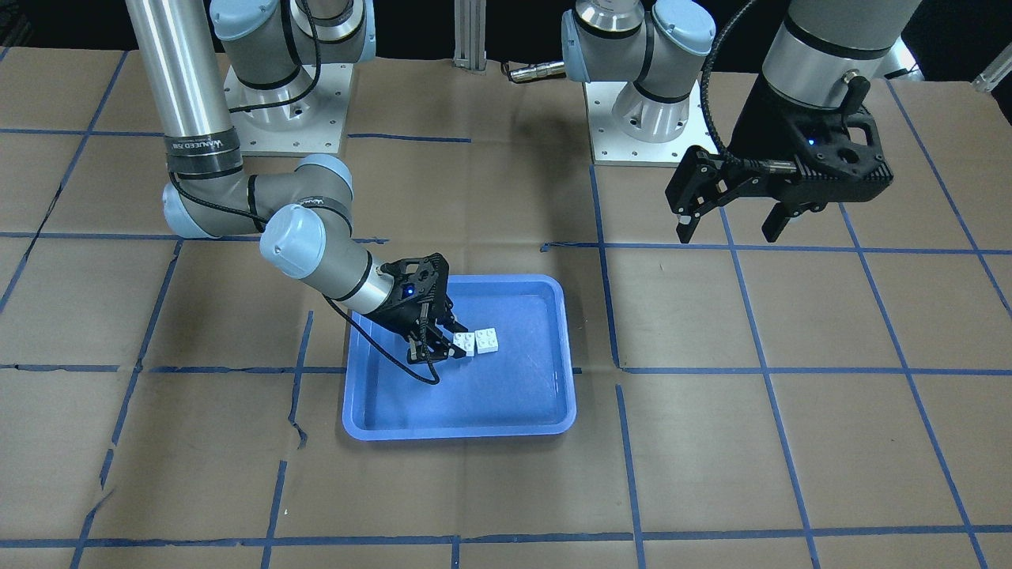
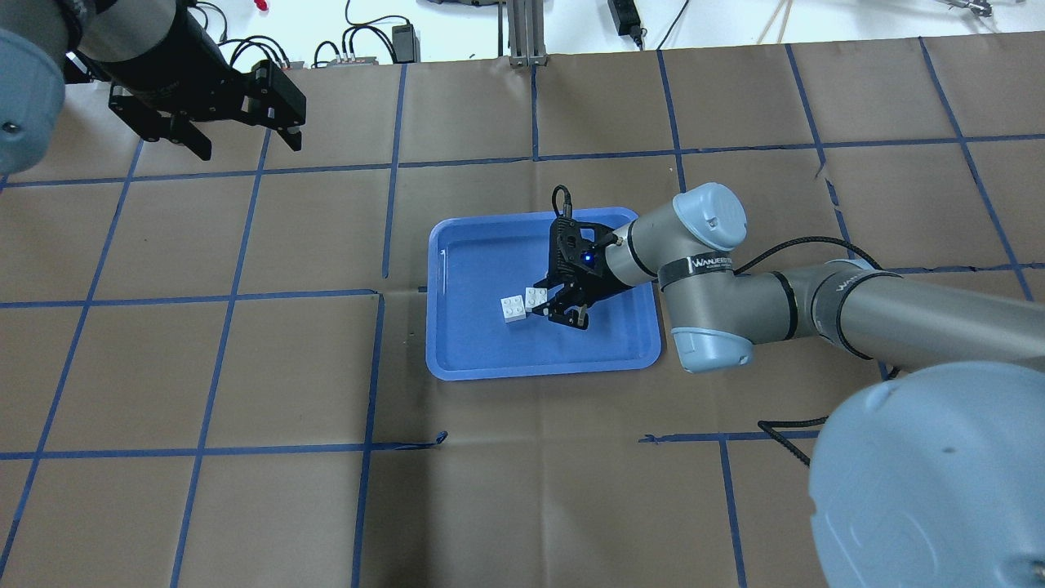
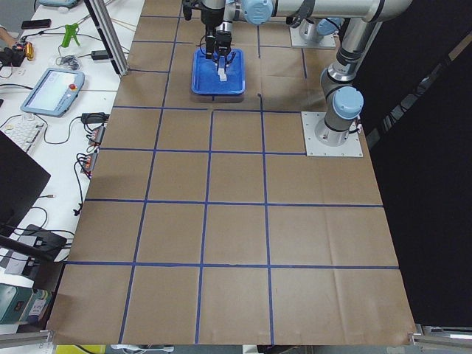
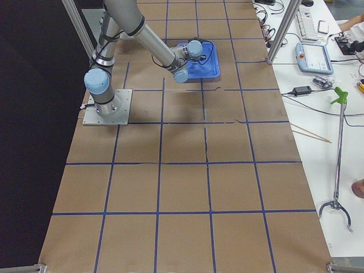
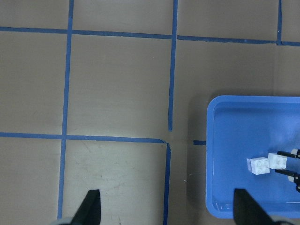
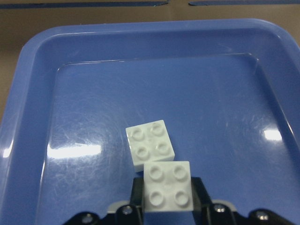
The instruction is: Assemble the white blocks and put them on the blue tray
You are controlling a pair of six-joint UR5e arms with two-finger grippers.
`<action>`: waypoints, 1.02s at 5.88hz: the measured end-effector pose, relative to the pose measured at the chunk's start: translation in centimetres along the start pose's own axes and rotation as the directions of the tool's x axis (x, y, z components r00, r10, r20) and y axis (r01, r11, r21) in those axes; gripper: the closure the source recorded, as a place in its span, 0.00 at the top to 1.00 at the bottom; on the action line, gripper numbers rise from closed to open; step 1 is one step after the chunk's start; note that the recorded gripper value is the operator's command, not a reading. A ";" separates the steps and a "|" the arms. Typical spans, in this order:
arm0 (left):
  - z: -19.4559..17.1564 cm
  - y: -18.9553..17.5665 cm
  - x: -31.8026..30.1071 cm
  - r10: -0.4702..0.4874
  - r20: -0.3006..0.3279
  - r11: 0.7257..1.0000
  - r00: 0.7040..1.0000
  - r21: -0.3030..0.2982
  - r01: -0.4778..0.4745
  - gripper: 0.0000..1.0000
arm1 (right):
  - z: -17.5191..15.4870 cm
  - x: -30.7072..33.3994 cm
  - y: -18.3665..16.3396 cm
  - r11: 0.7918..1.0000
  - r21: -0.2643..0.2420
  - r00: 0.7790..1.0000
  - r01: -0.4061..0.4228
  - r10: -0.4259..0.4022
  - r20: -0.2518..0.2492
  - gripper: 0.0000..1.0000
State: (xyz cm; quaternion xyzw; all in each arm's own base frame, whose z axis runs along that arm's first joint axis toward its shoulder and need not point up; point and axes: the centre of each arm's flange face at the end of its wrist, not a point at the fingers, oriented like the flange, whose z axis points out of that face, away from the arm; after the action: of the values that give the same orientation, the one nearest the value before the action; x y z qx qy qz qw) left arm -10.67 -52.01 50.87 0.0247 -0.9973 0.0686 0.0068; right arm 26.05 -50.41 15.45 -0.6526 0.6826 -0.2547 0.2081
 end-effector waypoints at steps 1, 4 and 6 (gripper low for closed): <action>0.2 0.2 0.2 -0.013 0.005 1.000 1.000 -0.016 0.013 0.99 | 0.0 0.0 0.0 1.000 0.001 1.000 0.001 -0.001 -0.002 0.31; 0.6 0.9 1.2 -0.044 0.009 0.999 0.999 -0.026 0.044 0.99 | 0.1 -0.1 -0.1 1.000 0.003 1.000 -0.002 0.002 -0.001 0.31; 0.6 1.2 1.3 -0.043 0.009 0.999 0.999 -0.023 0.043 0.99 | 0.2 -0.2 -0.2 1.000 0.004 1.000 -0.002 0.002 0.002 0.31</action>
State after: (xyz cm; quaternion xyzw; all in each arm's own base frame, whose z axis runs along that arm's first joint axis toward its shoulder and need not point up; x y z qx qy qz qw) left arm -12.00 -51.01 50.09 0.0463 -0.9973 0.0567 0.0045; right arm 26.38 -50.19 15.42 -0.6519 0.6824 -0.2551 0.2104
